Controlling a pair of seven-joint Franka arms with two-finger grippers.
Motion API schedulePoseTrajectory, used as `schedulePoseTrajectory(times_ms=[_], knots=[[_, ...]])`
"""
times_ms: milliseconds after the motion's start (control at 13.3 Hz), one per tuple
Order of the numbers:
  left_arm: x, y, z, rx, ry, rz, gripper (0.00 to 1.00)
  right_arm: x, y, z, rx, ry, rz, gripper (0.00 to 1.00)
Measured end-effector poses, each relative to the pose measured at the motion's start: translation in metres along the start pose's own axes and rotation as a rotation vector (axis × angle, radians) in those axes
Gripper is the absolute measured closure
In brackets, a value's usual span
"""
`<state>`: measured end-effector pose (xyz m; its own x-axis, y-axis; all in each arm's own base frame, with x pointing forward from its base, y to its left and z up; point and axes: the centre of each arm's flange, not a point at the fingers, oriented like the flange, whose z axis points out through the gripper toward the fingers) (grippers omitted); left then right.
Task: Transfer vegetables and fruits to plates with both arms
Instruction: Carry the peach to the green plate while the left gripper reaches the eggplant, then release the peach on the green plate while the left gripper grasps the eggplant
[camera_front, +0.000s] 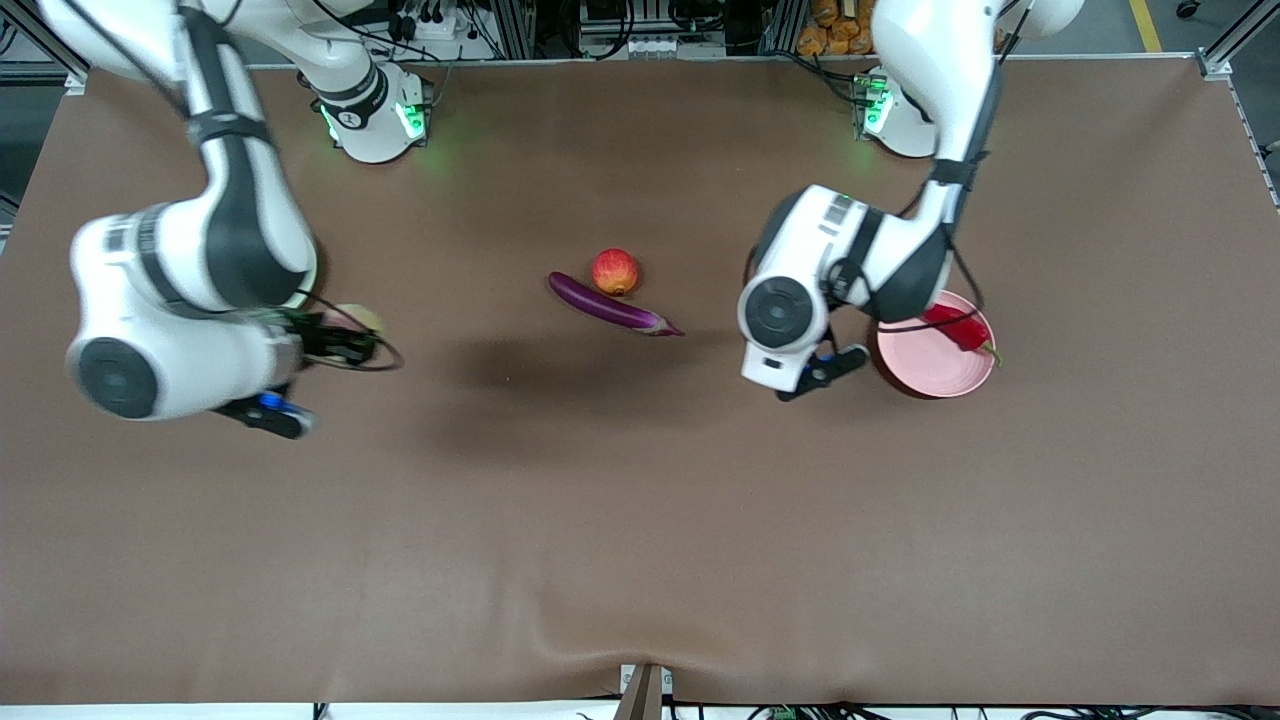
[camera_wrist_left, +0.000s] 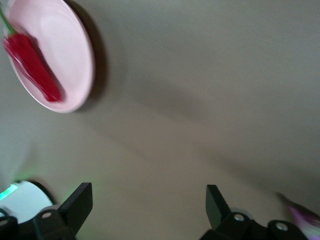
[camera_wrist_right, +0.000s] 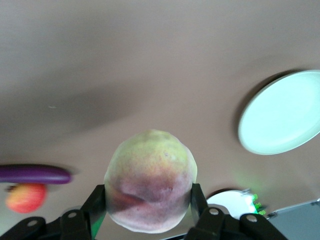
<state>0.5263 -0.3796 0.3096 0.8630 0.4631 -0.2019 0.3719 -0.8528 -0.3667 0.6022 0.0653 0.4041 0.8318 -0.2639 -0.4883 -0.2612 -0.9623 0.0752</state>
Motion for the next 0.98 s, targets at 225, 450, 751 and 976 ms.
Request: schedulePoseTrajectory(times_ms=[225,450,751,976], knots=[[-0.053,0.057,0.015,-0.074,0.023,-0.072,0.00,0.001,0.075,0.018,0.044,-0.040,-0.059,0.28],[-0.114,0.111,0.029,-0.224,0.061,-0.244,0.00,-0.010,0.082,0.029,0.016,-0.040,-0.082,0.28],[-0.147,0.133,0.015,-0.369,0.050,-0.485,0.00,-0.019,0.104,0.058,0.024,-0.003,-0.108,0.28],[-0.170,0.143,0.019,-0.413,0.024,-0.649,0.00,-0.029,0.127,0.093,0.028,0.013,-0.122,0.28]])
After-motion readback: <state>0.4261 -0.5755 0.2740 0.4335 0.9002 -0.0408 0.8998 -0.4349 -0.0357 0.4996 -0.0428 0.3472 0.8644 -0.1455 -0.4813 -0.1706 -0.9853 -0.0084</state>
